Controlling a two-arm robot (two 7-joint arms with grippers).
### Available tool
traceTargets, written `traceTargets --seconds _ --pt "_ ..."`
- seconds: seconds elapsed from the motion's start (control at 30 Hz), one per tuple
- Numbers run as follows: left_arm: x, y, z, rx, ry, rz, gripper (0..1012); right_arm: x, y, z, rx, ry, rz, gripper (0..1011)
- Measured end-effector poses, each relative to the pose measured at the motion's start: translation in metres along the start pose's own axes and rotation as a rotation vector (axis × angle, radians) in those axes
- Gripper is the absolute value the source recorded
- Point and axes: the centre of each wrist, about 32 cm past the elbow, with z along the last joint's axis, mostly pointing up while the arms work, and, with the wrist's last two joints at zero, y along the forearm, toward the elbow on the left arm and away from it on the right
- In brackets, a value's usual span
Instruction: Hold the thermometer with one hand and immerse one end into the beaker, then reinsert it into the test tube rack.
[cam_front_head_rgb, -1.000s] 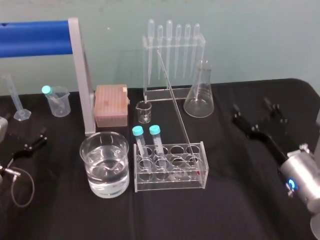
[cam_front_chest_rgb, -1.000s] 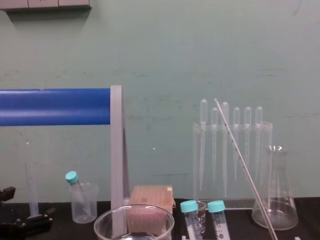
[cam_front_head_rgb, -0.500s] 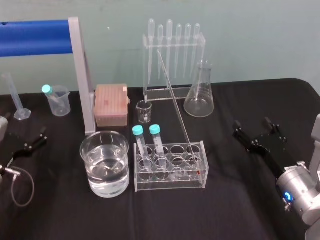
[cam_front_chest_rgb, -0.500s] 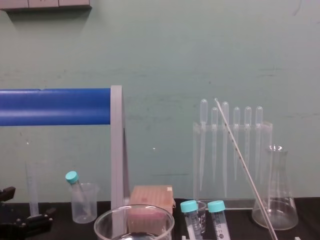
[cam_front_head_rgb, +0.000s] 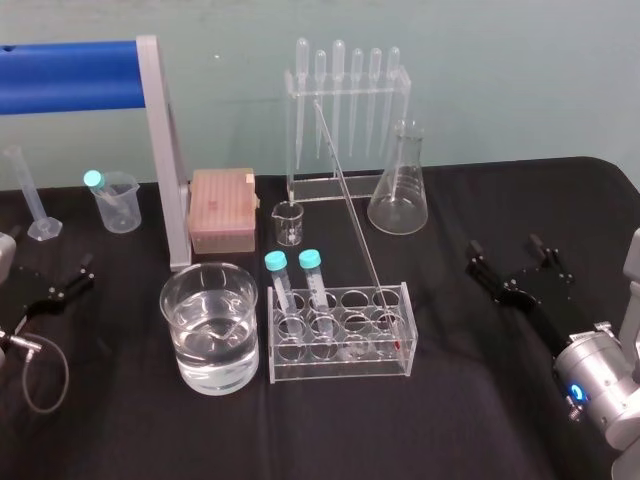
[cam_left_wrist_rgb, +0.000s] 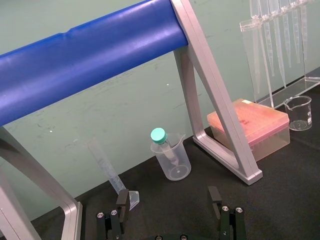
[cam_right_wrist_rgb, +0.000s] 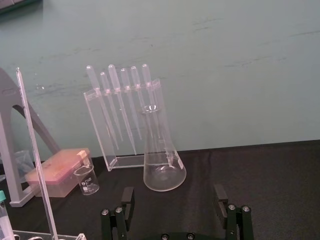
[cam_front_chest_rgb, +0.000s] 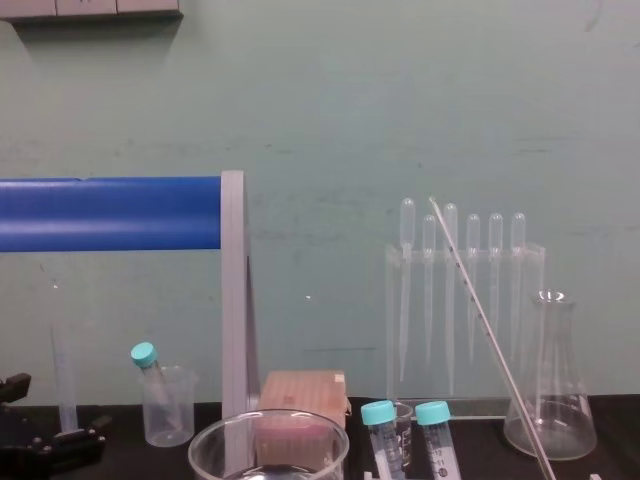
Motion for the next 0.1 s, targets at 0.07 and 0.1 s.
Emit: traceTargets --seconds 0.07,0.1 --pt "0.0 0.0 0.0 0.0 0.0 0.0 1008 0.0 0.0 0.0 0.0 0.0 0.0 1003" --pt "0.0 0.0 0.0 0.0 0.0 0.0 1008 -0.0001 0.0 0.0 0.0 0.0 0.001 1003"
